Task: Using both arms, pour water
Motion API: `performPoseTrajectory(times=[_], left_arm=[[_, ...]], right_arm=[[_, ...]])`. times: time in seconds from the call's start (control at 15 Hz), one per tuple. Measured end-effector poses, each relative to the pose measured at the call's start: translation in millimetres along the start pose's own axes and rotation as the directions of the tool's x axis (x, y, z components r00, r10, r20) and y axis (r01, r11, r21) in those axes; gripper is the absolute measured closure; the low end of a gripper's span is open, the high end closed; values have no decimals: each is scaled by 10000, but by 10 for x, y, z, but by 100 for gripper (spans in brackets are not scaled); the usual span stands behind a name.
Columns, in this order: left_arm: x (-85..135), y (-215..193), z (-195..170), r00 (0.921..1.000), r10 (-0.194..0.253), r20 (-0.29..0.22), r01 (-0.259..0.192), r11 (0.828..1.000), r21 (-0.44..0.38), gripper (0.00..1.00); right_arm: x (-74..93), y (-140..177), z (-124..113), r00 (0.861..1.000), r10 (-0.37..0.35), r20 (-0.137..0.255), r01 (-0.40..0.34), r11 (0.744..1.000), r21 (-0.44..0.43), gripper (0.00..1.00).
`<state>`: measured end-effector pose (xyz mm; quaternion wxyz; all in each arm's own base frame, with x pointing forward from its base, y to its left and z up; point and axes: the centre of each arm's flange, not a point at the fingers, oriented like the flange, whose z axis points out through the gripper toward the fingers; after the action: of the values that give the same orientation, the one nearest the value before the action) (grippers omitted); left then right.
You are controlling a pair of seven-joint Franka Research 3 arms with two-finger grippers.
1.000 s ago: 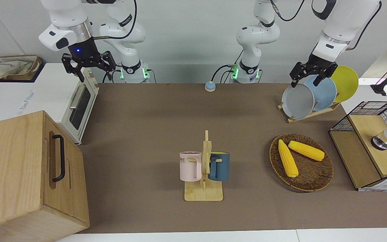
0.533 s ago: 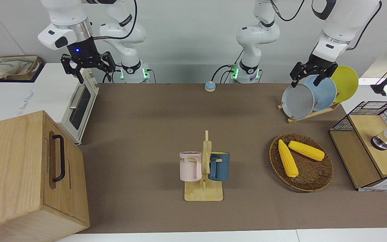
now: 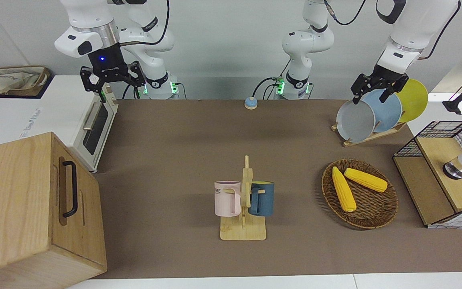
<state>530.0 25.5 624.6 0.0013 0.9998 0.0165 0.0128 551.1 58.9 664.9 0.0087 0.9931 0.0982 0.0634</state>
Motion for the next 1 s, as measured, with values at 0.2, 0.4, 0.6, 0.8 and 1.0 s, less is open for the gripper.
performPoseTrajectory(times=[0.2,0.4,0.6,0.8,1.0], left_arm=[[-14,-300,-4,9997,233,10,-233,9996,176,0],[-48,-631,-7,9990,451,18,-451,9988,176,0],[-106,-1068,8,9971,757,36,-757,9970,134,0],[-137,-1571,-6,9934,1145,-35,-1145,9933,163,0],[-106,-1971,15,9904,1371,-187,-1364,9900,349,0]], right_arm=[[89,-208,5,9978,-514,-408,515,9987,17,0],[224,-429,121,9898,-1118,-889,1125,9936,35,0],[371,-654,303,9800,-1512,-1297,1537,9881,96,0],[521,-796,459,9676,-1776,-1796,1826,9831,116,0],[685,-994,660,9492,-2175,-2276,2237,9747,16,0]])
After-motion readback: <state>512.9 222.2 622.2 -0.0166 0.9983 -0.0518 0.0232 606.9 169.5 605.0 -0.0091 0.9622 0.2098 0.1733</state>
